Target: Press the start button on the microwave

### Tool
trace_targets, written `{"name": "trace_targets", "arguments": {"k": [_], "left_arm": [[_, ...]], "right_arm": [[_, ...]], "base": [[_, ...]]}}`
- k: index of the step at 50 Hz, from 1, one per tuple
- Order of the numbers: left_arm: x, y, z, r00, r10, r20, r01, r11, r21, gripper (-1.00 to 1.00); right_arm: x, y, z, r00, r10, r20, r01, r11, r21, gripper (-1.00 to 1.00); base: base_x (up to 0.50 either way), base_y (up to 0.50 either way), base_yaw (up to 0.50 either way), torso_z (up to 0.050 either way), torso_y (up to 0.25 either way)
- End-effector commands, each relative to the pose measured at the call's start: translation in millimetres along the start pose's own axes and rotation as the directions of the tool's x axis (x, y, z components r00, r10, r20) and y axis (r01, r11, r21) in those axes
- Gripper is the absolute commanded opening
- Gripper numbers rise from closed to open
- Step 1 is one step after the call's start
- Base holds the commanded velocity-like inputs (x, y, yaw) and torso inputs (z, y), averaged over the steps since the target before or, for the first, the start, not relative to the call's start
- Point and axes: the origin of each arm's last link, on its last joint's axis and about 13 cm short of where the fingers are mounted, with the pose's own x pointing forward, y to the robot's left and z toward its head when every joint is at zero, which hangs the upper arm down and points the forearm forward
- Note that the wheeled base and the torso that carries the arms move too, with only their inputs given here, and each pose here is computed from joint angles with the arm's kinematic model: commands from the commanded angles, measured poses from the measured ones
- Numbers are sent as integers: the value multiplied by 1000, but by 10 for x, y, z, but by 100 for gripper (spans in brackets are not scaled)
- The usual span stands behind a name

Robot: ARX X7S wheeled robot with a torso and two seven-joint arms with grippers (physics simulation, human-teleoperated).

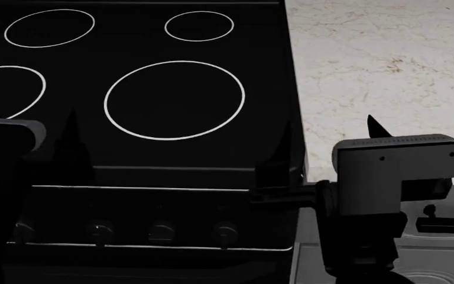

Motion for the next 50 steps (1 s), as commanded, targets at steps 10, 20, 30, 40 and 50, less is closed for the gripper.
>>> {"name": "trace_targets", "arguments": {"k": [10, 20, 30, 40, 50], "left_arm": [[52, 19, 103, 1000, -3, 9, 3, 1000, -14, 100], [38, 12, 96, 1000, -10, 10, 10, 1000, -11, 100], [30, -4, 82, 1000, -15, 6, 15, 1000, 0, 100], [20, -6, 85, 1000, -16, 4, 16, 1000, 0, 100], [20, -2, 52, 1000, -13, -1, 13, 1000, 0, 100]], "right_arm": [[60, 6, 117, 999, 32, 16, -32, 999, 33, 100], [53, 3, 146, 997, 55, 47, -57, 997, 53, 100], [37, 3, 166, 995, 68, 66, -73, 995, 71, 100], [30, 14, 150, 994, 83, 72, -89, 993, 72, 100], [27, 19, 132, 993, 89, 71, -95, 992, 82, 100]], "base": [[87, 496, 0, 0, 0], [295, 335, 0, 0, 0], [500, 5, 0, 0, 0], [500, 0, 0, 0, 0], [500, 0, 0, 0, 0]]}}
